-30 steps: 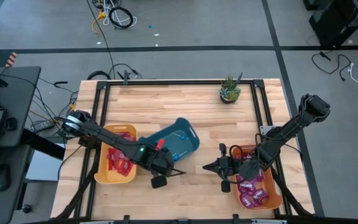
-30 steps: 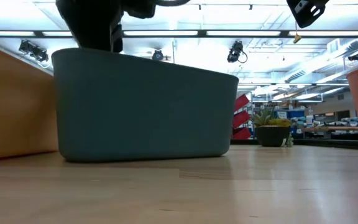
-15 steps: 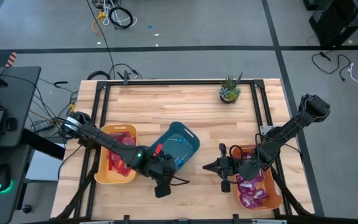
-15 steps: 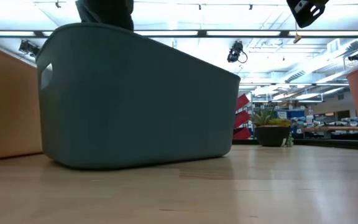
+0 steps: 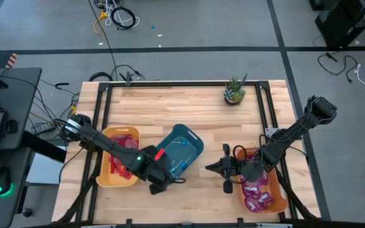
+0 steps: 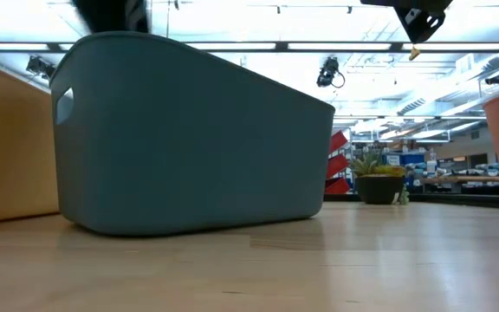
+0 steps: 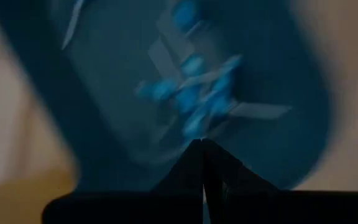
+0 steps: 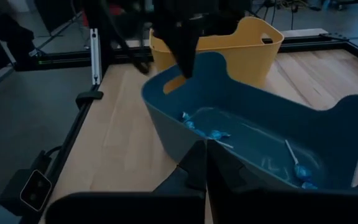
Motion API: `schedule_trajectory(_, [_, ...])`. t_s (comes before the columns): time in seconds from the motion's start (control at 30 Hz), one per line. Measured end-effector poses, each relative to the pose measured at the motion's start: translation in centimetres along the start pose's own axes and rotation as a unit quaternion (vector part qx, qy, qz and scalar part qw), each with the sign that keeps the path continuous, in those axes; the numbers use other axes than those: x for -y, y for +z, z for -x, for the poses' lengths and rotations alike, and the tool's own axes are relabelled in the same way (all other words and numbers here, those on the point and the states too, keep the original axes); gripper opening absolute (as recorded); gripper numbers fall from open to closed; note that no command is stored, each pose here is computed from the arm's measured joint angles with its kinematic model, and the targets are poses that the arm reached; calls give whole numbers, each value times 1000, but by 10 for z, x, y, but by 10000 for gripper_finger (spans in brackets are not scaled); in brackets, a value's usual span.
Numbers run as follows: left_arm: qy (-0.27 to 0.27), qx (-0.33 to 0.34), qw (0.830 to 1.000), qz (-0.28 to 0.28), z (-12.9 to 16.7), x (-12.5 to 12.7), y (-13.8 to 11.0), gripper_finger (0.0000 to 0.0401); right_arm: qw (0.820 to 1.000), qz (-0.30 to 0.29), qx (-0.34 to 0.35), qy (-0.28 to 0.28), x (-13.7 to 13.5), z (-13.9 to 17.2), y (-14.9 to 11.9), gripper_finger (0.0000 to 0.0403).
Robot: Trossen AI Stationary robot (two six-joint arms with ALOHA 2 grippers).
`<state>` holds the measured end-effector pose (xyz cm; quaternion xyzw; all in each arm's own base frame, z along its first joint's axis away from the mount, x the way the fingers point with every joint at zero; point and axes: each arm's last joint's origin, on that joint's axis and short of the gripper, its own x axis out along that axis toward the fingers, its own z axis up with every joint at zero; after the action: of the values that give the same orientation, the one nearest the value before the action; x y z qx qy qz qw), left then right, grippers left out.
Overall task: Sort candy
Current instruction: Move the blue bin to the center of the table
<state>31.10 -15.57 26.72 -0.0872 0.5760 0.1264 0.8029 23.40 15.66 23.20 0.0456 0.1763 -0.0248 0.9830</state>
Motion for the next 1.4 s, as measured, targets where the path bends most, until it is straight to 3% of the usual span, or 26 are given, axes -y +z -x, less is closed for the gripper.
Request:
schedule_trajectory(0.1, [42,-41,998,7,-1,-6,-10,0,1000,-6,3,-1,1,-1,1,0])
schedule_trajectory(0.27, [46,-59,997,-4,-5,-3,-20,0,1000,-13,8,2,0,-1,2,0])
schedule_trajectory(0.53, [-10,-45,999,7,-9,12,-25,0,1000,-14,10,5,0,-1,3,0])
schedule_trajectory(0.8, [-96,24,995,18,-6,33,-17,0,1000,-13,10,5,0,-1,3,0])
schedule_trajectory(1.0, [-106,29,994,16,-6,38,-18,0,999,-35,8,5,0,-1,2,0])
schedule_trajectory(1.4, [-100,35,994,16,-15,42,-16,0,988,-89,-75,-100,32,-39,-24,0])
